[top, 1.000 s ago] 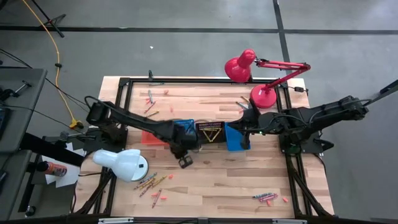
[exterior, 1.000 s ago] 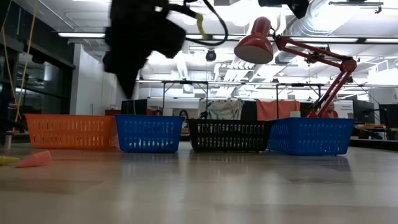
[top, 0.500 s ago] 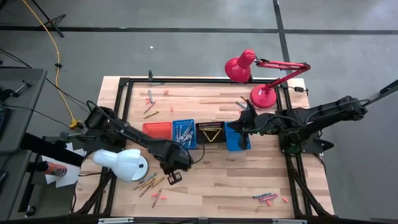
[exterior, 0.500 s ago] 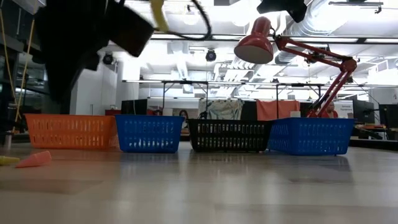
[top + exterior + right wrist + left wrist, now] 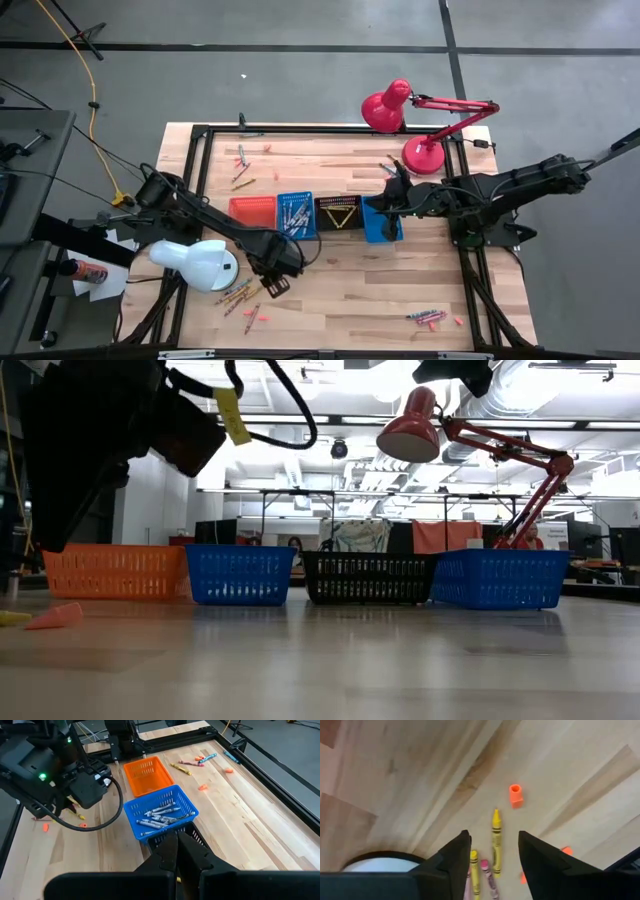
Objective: Sort crayons
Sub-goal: Put the yellow crayon into the black bin
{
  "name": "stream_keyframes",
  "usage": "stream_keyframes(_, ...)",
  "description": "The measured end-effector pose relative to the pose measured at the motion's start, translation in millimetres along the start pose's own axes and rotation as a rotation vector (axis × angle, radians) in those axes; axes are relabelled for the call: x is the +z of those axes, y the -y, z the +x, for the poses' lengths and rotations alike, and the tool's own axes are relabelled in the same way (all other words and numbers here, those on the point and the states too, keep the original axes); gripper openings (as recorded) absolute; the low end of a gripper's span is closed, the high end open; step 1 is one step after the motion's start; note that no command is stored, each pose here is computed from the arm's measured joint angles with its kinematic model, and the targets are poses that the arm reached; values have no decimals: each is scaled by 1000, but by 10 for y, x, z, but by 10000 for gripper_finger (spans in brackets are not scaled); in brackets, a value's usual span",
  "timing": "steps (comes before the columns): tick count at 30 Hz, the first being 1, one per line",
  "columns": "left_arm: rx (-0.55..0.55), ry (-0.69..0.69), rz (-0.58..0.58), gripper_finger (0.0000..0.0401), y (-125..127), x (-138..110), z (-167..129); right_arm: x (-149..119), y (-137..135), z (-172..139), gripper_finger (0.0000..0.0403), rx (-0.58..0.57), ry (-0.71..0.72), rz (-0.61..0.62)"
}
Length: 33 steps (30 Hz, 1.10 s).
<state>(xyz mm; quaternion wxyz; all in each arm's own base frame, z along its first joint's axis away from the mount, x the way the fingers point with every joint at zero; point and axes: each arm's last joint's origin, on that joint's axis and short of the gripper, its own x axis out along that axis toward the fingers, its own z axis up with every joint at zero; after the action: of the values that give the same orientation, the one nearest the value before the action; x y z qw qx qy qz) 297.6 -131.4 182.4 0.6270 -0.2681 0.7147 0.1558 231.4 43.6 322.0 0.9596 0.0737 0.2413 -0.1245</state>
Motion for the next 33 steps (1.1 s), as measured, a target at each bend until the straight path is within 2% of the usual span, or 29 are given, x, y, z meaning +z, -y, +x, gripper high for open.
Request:
stream_keyframes(5, 1, 0, -18, 167, 69, -36, 81, -4, 1, 0, 0, -1, -4, -2)
stream_keyframes(11, 54, -37, -16, 168, 123, -61, 288, -12, 4, -1, 0, -3, -12, -6)
stream_keyframes(33, 114, -100, -20, 161, 225, -118, 642, -31, 12, -2, 0, -14, -29, -15)
